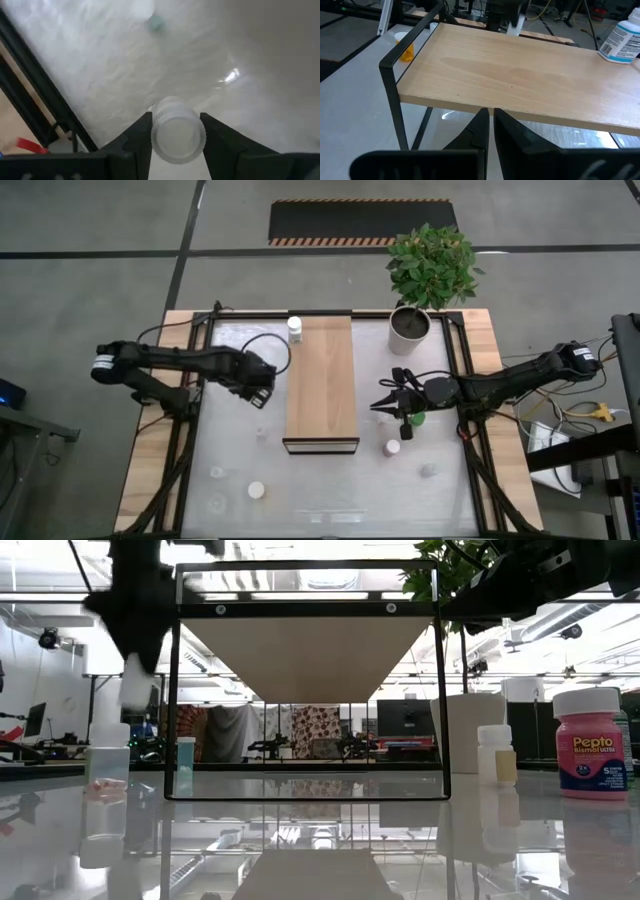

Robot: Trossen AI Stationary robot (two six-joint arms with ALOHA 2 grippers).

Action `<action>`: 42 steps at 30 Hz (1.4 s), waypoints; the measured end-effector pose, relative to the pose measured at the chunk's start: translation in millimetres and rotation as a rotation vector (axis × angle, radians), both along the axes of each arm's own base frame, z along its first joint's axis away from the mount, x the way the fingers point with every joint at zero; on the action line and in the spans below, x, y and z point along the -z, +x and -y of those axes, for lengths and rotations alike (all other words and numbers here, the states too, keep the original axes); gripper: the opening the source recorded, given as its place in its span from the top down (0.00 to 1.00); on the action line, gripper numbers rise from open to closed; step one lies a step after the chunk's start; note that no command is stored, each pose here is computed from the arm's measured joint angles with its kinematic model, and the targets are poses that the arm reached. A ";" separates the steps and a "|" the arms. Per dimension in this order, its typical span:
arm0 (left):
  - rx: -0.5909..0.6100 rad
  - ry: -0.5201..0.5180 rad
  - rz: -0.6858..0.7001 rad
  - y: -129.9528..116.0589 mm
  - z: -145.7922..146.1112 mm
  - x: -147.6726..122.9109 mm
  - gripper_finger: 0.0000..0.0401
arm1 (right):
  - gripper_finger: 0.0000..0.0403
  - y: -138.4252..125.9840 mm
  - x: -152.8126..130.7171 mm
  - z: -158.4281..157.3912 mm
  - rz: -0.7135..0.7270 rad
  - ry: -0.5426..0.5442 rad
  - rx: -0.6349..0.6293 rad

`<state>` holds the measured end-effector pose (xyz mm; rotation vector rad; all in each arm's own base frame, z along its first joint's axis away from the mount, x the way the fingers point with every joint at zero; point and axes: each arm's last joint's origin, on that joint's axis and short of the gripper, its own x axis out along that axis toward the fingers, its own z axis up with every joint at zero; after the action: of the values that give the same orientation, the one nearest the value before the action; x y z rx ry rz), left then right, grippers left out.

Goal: Pick and place medicine bottles onto shelf by color
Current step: Put the transparent pill bottle on the shelf

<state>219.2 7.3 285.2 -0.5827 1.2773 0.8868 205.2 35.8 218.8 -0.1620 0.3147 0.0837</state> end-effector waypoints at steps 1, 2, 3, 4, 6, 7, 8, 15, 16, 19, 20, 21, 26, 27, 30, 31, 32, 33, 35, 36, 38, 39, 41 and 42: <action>0.027 -0.001 0.011 4.1 0.7 -12.0 0.70 | 0.96 0.0 0.0 0.1 0.000 0.000 0.000; 0.057 0.001 0.024 8.9 1.0 -22.8 0.70 | 0.96 0.0 0.0 0.0 0.000 -0.001 0.000; 0.091 0.005 0.043 14.5 1.3 -33.3 0.70 | 0.96 0.0 0.1 0.1 -0.001 -0.002 0.000; 0.125 0.009 0.057 20.8 1.4 -41.3 0.70 | 0.96 0.0 0.1 0.0 -0.001 -0.002 0.000; 0.202 0.020 0.080 35.2 1.5 -54.9 0.69 | 0.96 -0.1 0.2 0.1 -0.002 -0.003 0.000; 0.247 0.028 0.089 43.1 1.5 -60.1 0.69 | 0.96 -0.1 0.3 0.1 -0.003 -0.003 -0.001; 0.294 0.036 0.090 51.5 1.5 -64.2 0.69 | 0.96 -0.1 0.3 0.1 -0.003 -0.003 0.000; 0.526 0.118 0.072 103.7 -3.1 -74.9 0.69 | 0.96 -0.2 0.7 0.1 -0.007 -0.004 -0.001; 0.543 0.128 0.066 109.4 -5.0 -74.9 0.69 | 0.96 -0.2 0.7 0.1 -0.007 -0.004 0.000; 0.577 0.138 0.057 122.7 -11.1 -73.5 0.69 | 0.96 -0.2 0.6 0.1 -0.007 -0.004 -0.001; 0.580 0.140 0.056 126.2 -13.8 -73.1 0.69 | 0.96 -0.2 0.7 0.1 -0.007 -0.004 0.000; 0.576 0.142 0.060 128.5 -16.4 -73.2 0.69 | 0.96 -0.2 0.7 0.1 -0.007 -0.004 -0.001; 0.545 0.125 0.139 136.5 -29.0 -72.6 0.69 | 0.96 -0.2 0.7 0.0 -0.007 -0.003 -0.001; 0.541 0.122 0.143 136.6 -31.0 -72.6 0.69 | 0.96 -0.2 0.7 0.0 -0.007 -0.003 -0.001; 0.529 0.117 0.139 136.0 -34.3 -71.2 0.69 | 0.96 -0.2 0.7 0.0 -0.007 -0.004 -0.001; 0.529 0.115 0.134 135.8 -34.3 -70.0 0.69 | 0.96 -0.2 0.7 0.0 -0.007 -0.004 -0.001; 0.529 0.112 0.129 135.7 -34.4 -68.4 0.69 | 0.96 -0.2 0.7 0.0 -0.007 -0.004 -0.002; 0.529 0.109 0.125 135.8 -34.4 -66.7 0.69 | 0.96 -0.2 0.7 0.0 -0.008 -0.004 -0.002; 0.510 0.096 0.120 135.6 -34.2 -63.5 0.69 | 0.96 -0.3 0.8 0.0 -0.008 -0.004 -0.002; 0.506 0.092 0.116 135.6 -34.2 -61.8 0.69 | 0.96 -0.3 0.8 0.0 -0.008 -0.004 -0.002; 0.497 0.085 0.107 135.0 -34.1 -59.7 0.69 | 0.96 -0.3 0.8 0.0 -0.008 -0.004 -0.002; 0.487 0.082 0.106 134.7 -34.0 -59.5 0.68 | 0.96 -0.3 0.8 0.0 -0.008 -0.004 -0.002; 0.484 0.081 0.108 134.7 -34.0 -59.6 0.67 | 0.96 -0.3 0.8 0.0 -0.008 -0.004 -0.002; 0.484 0.081 0.108 134.5 -34.0 -59.8 0.66 | 0.96 -0.3 0.8 0.0 -0.009 -0.004 -0.002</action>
<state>353.7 41.3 345.0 -0.2342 1.2065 0.4938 204.9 35.8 218.0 -0.1656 0.3232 0.0855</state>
